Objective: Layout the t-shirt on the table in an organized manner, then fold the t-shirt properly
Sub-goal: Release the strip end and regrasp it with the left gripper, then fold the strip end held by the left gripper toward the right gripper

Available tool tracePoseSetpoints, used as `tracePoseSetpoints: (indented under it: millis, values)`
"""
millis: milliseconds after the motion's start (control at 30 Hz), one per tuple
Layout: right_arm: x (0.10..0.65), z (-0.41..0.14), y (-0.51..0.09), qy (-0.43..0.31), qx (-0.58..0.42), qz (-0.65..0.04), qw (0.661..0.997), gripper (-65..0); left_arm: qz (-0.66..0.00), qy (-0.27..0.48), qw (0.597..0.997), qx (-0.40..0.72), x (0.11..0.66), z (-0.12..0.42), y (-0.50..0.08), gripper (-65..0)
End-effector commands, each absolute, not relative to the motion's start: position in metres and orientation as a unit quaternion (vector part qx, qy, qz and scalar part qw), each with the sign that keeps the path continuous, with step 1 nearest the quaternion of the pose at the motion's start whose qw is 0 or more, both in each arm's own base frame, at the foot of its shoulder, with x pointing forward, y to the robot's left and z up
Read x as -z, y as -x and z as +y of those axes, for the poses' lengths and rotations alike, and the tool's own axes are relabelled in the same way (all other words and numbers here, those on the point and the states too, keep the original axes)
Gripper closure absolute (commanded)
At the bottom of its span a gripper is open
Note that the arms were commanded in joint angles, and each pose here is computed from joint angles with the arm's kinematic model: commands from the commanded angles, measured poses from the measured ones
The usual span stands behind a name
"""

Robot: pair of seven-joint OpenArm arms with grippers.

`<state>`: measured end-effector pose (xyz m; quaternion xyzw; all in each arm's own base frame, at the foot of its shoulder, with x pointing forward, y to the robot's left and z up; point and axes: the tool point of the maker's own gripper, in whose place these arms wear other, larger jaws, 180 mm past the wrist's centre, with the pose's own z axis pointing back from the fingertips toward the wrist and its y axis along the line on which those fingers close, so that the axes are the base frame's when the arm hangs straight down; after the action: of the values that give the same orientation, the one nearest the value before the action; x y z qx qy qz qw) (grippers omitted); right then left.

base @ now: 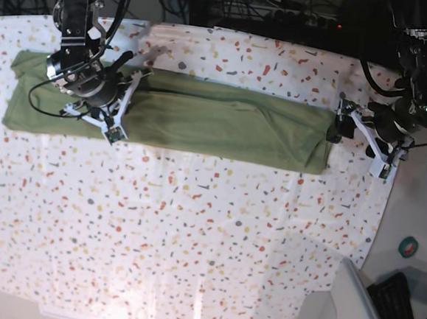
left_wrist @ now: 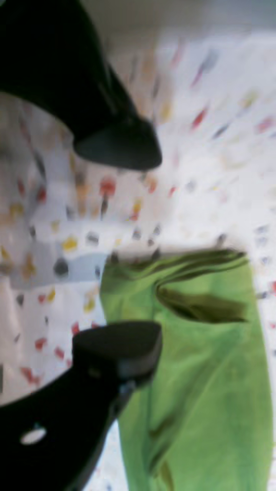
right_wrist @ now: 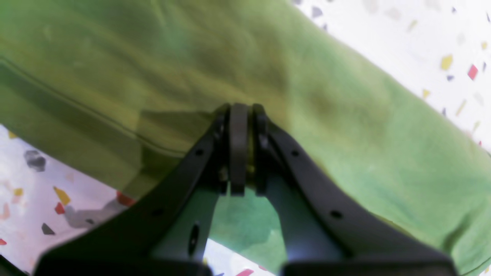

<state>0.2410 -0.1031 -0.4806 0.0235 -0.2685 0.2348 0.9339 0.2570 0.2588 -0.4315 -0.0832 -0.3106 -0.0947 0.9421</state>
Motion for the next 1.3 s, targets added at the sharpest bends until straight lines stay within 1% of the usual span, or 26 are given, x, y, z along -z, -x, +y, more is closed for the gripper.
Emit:
tracePoseSetpoints:
  millis: [0, 167, 300, 533, 567, 633, 767, 867, 933, 1000, 1067, 1200, 1267]
  values:
    - [0.47, -0.102, -0.252, -0.021, -0.233, -0.291, 0.928, -3.6, -0.333, 0.086, 0.935, 0.087, 0.422, 0.265, -0.272, -61.4]
    - [0.47, -0.1, -0.252, -0.023, -0.235, -0.291, 0.927, -3.6, -0.324, 0.125, 0.934, 0.078, 0.447, 0.245, -0.277, -61.4]
    - [0.47, -0.101, -0.252, -0.023, -0.234, -0.291, 0.927, -3.6, -0.328, 0.143, 0.929, 0.091, 0.452, 0.227, -0.283, -61.4]
    - [0.47, -0.101, -0.253, -0.022, -0.234, -0.292, 0.927, -3.6, -0.304, 0.155, 0.938, 0.058, 0.474, 0.231, -0.281, -61.2]
    - [0.47, -0.101, -0.253, -0.022, -0.234, -0.292, 0.927, -3.6, -0.302, 0.156, 0.939, 0.057, 0.475, 0.23, -0.28, -60.1]
    - [0.47, -0.101, -0.253, -0.022, -0.234, -0.292, 0.927, -3.6, -0.301, 0.158, 0.939, 0.054, 0.477, 0.229, -0.279, -55.8]
    - [0.47, -0.1, -0.253, -0.024, -0.236, -0.292, 0.927, -3.6, -0.302, 0.175, 0.936, 0.047, 0.48, 0.213, -0.28, -39.8]
    - [0.47, -0.1, -0.253, -0.024, -0.236, -0.292, 0.927, -3.6, -0.303, 0.184, 0.934, 0.044, 0.482, 0.203, -0.28, -24.5]
    - [0.469, -0.1, -0.253, -0.023, -0.236, -0.293, 0.926, -3.6, -0.303, 0.184, 0.934, 0.044, 0.482, 0.203, -0.28, -13.2]
    - [0.465, -0.101, -0.255, -0.02, -0.235, -0.299, 0.925, -3.6, -0.303, 0.184, 0.934, 0.044, 0.482, 0.203, -0.28, 0.0]
    - [0.454, -0.103, -0.26, -0.013, -0.235, -0.315, 0.92, -3.6, -0.308, 0.178, 0.934, 0.038, 0.479, 0.211, -0.282, 0.0]
    - [0.427, -0.105, -0.268, 0.0, -0.235, -0.35, 0.907, -3.6, -0.337, 0.152, 0.929, -0.01, 0.466, 0.249, -0.288, 0.0]
    - [0.415, -0.105, -0.27, 0.005, -0.235, -0.365, 0.901, -3.6, -0.347, 0.134, 0.928, -0.014, 0.457, 0.268, -0.291, 0.0]
